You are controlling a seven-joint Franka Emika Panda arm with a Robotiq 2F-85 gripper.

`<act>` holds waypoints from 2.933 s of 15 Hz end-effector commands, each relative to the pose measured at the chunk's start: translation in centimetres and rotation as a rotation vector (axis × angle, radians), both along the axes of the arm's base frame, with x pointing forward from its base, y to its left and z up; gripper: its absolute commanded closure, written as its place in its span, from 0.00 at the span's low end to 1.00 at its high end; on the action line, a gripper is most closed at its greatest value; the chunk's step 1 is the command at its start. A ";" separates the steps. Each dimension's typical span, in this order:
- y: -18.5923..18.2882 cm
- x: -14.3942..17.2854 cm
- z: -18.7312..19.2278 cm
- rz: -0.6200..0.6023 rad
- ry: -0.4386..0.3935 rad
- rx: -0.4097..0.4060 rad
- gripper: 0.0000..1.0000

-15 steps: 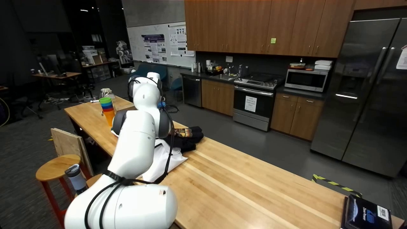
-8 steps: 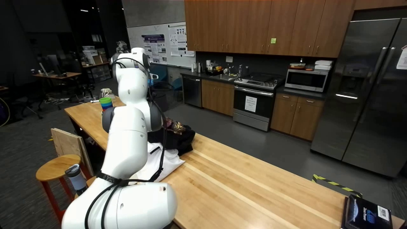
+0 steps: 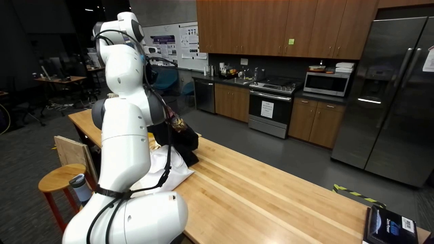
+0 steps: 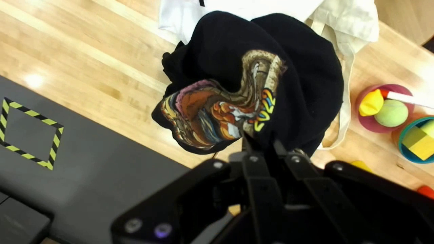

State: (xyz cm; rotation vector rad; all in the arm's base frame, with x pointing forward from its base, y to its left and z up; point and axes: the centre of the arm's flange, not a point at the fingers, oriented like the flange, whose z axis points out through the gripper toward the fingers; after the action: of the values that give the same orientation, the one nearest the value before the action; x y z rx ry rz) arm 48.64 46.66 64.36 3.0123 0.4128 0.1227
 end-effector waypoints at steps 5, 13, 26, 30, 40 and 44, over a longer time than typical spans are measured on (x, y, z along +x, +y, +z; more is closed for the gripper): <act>0.8 0.9 -2.6 0.000 0.023 -0.024 0.91; -8.7 -1.6 4.0 -0.276 -0.165 -0.056 0.98; -13.4 -2.7 12.9 -0.635 -0.202 -0.039 0.91; -13.3 -2.5 12.6 -0.642 -0.200 -0.043 0.98; -30.3 -8.1 17.7 -1.209 -0.273 -0.016 0.98; -31.1 -6.8 21.5 -1.282 -0.255 -0.018 0.91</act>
State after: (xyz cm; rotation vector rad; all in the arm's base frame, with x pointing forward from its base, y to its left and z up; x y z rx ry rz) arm 41.82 15.48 85.85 2.5617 -1.4542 0.3537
